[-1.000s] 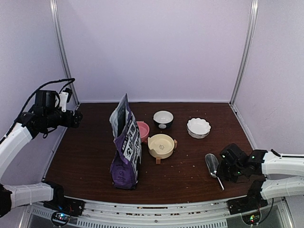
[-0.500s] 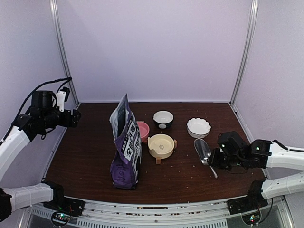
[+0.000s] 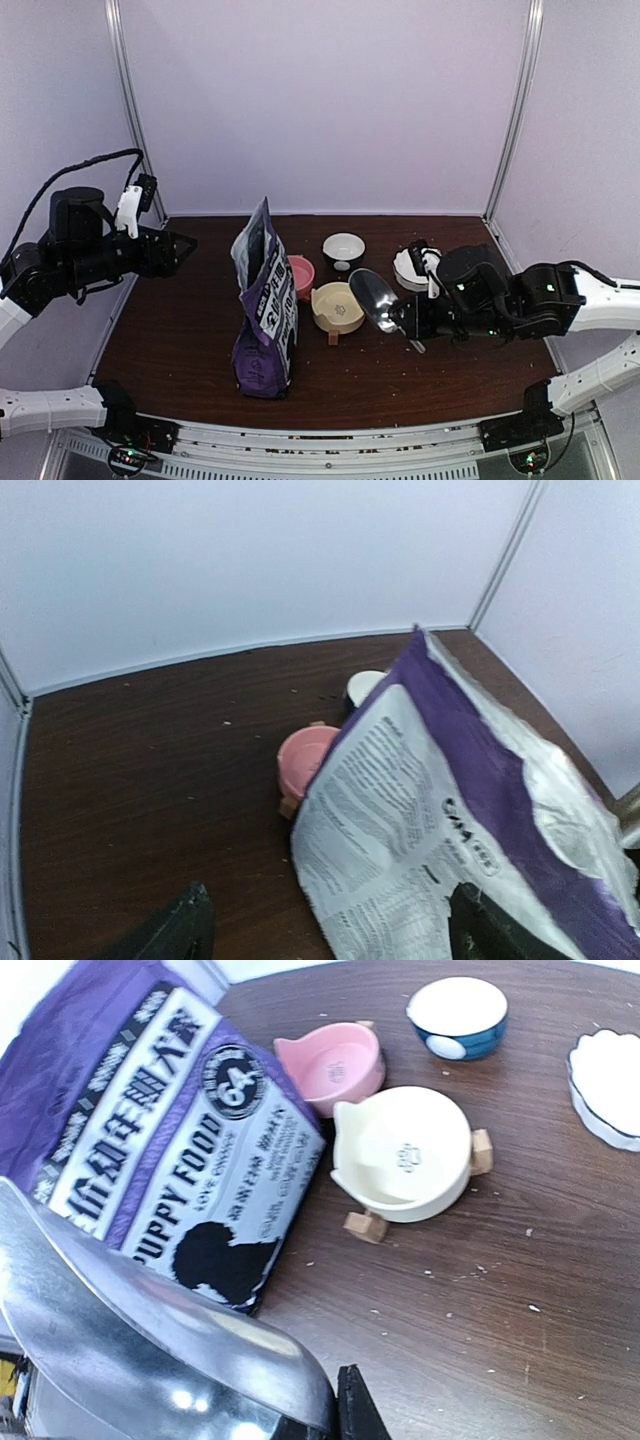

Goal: Serve the pet food

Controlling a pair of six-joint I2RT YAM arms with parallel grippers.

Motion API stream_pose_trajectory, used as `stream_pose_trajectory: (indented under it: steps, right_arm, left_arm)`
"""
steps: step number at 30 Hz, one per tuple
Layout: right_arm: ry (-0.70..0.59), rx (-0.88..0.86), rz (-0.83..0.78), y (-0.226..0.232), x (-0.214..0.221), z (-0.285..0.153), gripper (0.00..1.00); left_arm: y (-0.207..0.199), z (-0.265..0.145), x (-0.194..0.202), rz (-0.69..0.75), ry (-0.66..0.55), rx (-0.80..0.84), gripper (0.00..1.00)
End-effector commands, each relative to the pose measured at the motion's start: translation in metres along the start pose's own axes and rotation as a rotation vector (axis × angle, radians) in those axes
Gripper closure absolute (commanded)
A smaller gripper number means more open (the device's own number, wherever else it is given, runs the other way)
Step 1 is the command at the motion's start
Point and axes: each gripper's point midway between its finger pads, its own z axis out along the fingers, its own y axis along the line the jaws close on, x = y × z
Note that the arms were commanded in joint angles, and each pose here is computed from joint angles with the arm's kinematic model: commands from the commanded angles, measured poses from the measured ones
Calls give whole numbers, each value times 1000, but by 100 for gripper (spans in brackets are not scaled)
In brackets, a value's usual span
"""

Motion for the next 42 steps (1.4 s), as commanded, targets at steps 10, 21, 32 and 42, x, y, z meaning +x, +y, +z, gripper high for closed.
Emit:
stream_pose_trajectory:
  steps: [10, 21, 32, 42]
  right_arm:
    - [-53, -61, -119, 24, -5, -25, 100]
    - [-65, -11, -258, 43, -11, -25, 100]
    - [-125, -12, -312, 83, -31, -24, 100]
    - [-235, -2, -273, 91, -62, -41, 100]
  left_arm:
    - [-130, -7, -14, -229, 41, 394, 17]
    - [-203, -2, -8, -222, 156, 601, 15]
    - [-230, -26, -38, -104, 85, 643, 28]
    - [-226, -20, -32, -4, 136, 514, 27]
